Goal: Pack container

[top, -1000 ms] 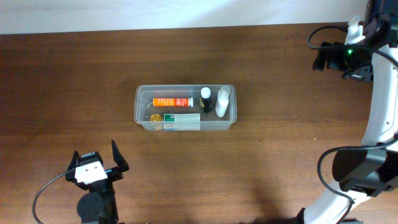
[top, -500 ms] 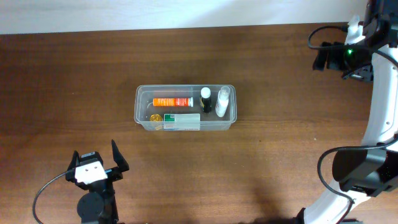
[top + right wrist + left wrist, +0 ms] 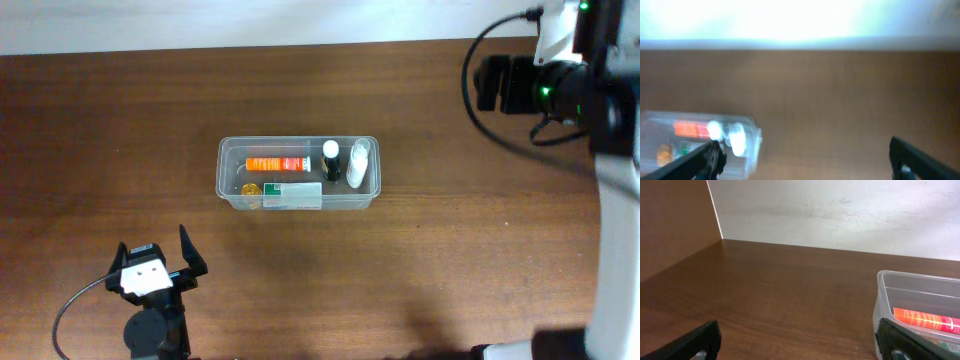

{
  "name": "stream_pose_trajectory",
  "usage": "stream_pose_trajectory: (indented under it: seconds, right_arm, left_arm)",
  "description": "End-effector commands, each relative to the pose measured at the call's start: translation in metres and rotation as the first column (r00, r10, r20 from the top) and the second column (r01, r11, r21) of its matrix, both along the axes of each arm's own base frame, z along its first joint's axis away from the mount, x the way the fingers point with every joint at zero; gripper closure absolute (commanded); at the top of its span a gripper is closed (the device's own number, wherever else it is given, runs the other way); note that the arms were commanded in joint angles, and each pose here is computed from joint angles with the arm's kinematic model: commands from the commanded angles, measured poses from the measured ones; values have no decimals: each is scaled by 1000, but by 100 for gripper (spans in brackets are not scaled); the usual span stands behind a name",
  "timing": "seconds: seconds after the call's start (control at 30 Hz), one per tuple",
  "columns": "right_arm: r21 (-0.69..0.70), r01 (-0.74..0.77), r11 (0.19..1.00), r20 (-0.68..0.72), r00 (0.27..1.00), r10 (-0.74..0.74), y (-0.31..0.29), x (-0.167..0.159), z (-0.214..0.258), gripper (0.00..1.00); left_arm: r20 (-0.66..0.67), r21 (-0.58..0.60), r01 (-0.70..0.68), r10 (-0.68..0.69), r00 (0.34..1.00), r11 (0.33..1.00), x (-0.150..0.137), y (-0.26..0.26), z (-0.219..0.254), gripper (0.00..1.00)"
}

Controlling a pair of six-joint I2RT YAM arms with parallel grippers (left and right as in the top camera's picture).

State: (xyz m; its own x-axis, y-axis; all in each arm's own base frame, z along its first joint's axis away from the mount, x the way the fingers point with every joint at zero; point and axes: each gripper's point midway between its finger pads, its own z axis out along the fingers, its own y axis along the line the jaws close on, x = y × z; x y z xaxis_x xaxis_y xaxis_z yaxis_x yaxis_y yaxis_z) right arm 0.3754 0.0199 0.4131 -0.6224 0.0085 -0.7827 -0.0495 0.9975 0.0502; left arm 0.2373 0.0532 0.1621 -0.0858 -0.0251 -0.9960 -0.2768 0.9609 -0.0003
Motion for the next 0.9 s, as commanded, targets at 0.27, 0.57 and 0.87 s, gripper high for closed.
stream_pose_trajectory:
  seconds: [0.27,0.57,0.87]
  right_arm:
    - [21,-81,996,561,826,56,23,-43,40,2]
    - [18,-139,990,703,706,86,27,-101,-41,2]
    - [8,-188,982,772,625,113,32,-131,-127,2]
  left_arm:
    - [2,16,-1,1,1000,1000,0,0,-1,0]
    - [2,16,-1,1,1000,1000,0,0,-1,1]
    - [2,16,-1,1,1000,1000,0,0,-1,1]
